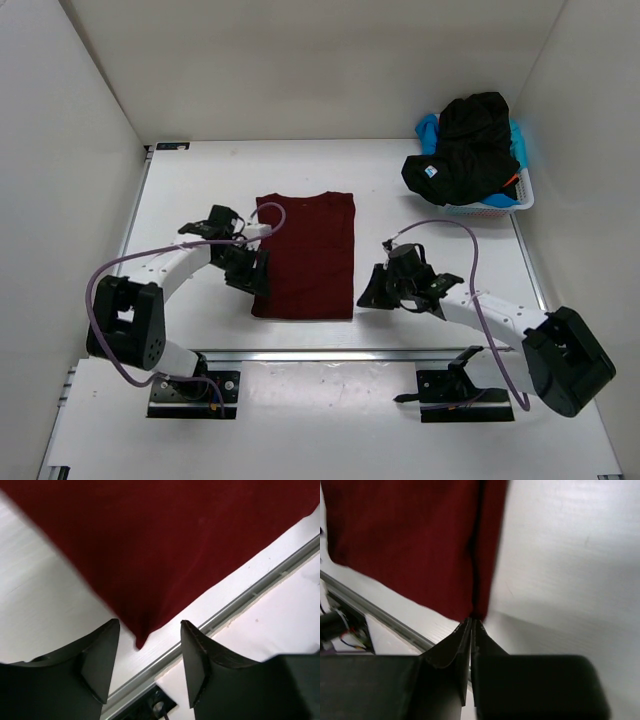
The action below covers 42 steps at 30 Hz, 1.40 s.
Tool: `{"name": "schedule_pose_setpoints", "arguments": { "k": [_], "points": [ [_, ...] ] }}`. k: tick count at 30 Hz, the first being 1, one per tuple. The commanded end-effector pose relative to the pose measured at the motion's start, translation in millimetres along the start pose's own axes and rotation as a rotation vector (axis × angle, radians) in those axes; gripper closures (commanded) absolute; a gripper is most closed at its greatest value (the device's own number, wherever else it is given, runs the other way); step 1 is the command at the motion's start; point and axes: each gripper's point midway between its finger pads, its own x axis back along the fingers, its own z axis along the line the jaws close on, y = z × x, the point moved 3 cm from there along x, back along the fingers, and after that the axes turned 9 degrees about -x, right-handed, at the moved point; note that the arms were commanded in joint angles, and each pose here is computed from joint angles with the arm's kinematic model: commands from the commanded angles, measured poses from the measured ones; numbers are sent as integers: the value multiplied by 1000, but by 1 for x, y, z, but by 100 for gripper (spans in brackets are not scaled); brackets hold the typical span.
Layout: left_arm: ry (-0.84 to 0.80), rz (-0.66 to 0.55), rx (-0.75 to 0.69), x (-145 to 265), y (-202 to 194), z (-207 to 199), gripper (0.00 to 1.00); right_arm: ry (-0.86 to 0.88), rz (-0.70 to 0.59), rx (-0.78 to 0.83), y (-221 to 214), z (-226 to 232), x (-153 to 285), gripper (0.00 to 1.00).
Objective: Fold and stack the t-shirts
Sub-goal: Grab one side of the 2/3 rectangular tshirt with both arms
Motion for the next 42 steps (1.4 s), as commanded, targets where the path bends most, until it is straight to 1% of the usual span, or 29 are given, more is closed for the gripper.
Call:
{"name": "schedule_pose_setpoints", "arguments": {
  "k": [1, 4, 5, 8, 9, 11, 14, 17, 19, 22, 23, 25, 26, 27, 30, 33, 36, 37, 38, 39, 40, 41, 42],
  "points": [
    [103, -55, -22, -2, 7, -2, 39, 24, -60, -8, 23, 21, -4, 100],
    [164, -6, 52, -5, -8, 15, 44, 25, -24, -18, 20, 24, -8, 100],
    [165, 3, 61, -5, -11, 17, 45, 28, -35, -5, 21, 28, -9, 100],
    [125, 23, 39, -11, -13, 8, 47, 56, -77, 29, 21, 42, -5, 100],
    [110, 24, 26, -12, -11, 3, 47, 78, -73, 25, 20, 47, -4, 100],
    [22, 10, 34, -14, -8, -8, 48, 75, -60, 20, 20, 46, -7, 100],
    [23, -22, 59, -9, -5, -5, 51, 59, -32, 31, 20, 43, -12, 100],
    [41, -33, 72, -5, -7, 2, 51, 63, -28, 51, 22, 50, -15, 100],
    [54, 16, 71, -13, -16, 2, 51, 41, 1, 21, 20, 44, -21, 100],
    [13, 65, 49, -25, -19, -9, 51, -20, 51, -11, 8, 28, -30, 100],
    [-2, 83, 50, -28, -21, -11, 52, -25, 37, -27, 10, 29, -31, 100],
    [4, 100, 72, -32, -26, -8, 51, -18, 42, -54, 6, 28, -31, 100],
    [14, 103, 88, -33, -27, -6, 52, -34, 58, -54, 3, 24, -33, 99],
    [19, 123, 103, -35, -32, -3, 51, -48, 72, -59, 0, 20, -34, 100],
    [35, 144, 160, -36, -36, 8, 50, -71, 103, -44, -4, 18, -39, 100],
    [20, 172, 175, -40, -42, 9, 51, -71, 98, -52, 1, 19, -41, 100],
    [-9, 141, 134, -36, -32, 2, 52, -33, 68, -23, 14, 30, -37, 100],
    [-13, 127, 118, -32, -31, 0, 52, -16, 59, -2, 18, 34, -33, 99],
    [-10, 103, 118, -26, -28, -1, 51, -8, 50, 9, 20, 39, -32, 96],
    [-17, 91, 113, -23, -24, -3, 51, 21, 41, 35, 23, 49, -26, 87],
    [-27, 79, 127, -17, -24, -4, 49, 10, 32, 40, 25, 49, -22, 77],
    [-56, 69, 151, -13, -24, -6, 44, 13, 25, 44, 26, 55, -19, 73],
    [-52, 61, 176, -11, -24, -2, 39, -9, 24, 49, 27, 53, -16, 65]
  ]
}}
